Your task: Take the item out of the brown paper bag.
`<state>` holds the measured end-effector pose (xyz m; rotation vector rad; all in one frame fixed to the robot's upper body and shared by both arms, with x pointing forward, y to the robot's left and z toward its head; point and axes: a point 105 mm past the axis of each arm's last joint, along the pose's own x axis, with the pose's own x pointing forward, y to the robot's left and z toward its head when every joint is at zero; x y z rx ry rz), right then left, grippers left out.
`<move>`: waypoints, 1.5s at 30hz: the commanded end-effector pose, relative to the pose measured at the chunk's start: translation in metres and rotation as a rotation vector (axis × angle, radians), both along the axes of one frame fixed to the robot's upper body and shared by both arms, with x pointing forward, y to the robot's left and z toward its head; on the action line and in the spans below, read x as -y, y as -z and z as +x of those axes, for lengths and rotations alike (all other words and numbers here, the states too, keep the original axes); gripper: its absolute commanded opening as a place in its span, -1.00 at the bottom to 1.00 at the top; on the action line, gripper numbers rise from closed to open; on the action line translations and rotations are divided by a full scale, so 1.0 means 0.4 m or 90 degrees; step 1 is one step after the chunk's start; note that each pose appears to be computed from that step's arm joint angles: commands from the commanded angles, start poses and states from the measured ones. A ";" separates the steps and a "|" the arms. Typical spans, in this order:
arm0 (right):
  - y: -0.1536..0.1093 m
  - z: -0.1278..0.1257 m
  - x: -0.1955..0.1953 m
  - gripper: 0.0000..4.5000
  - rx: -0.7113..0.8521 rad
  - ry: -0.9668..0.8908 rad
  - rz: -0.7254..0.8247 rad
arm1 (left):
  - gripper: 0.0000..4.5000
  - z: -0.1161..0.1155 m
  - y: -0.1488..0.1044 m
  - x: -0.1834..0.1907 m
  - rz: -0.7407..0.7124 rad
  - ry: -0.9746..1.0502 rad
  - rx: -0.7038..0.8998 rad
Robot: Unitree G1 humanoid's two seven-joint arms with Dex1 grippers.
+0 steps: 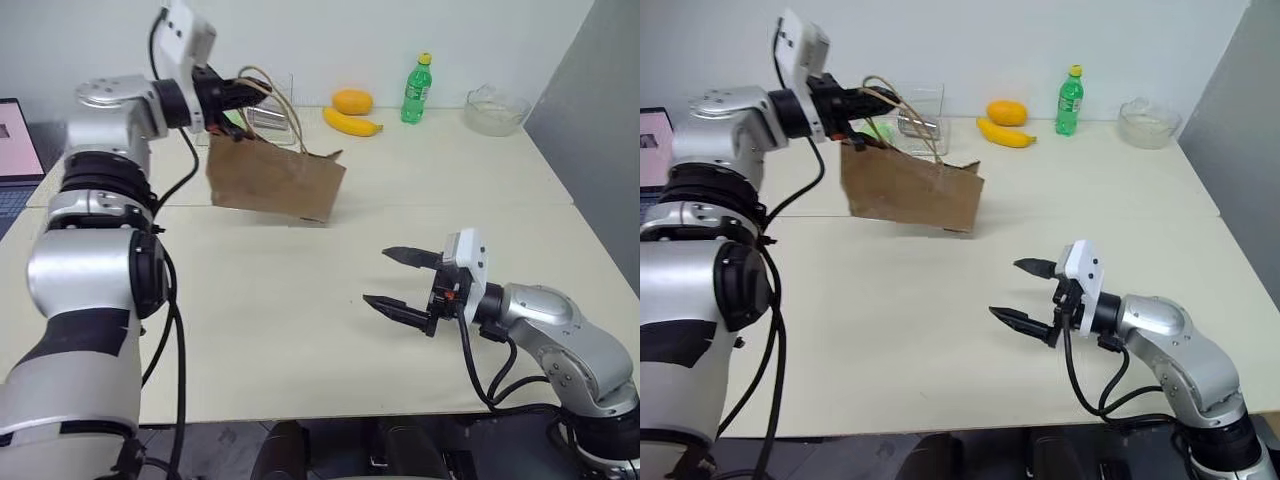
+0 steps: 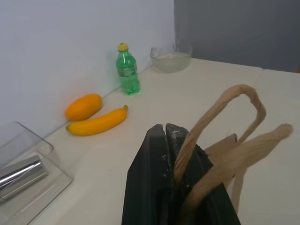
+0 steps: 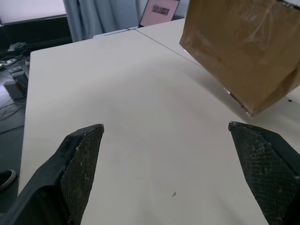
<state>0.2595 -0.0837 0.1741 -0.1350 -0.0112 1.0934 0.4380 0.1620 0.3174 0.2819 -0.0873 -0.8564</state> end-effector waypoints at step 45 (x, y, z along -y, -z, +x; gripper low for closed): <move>-0.060 0.029 -0.002 1.00 0.070 0.060 0.045 | -0.99 0.007 0.079 -0.015 0.124 -0.019 -0.025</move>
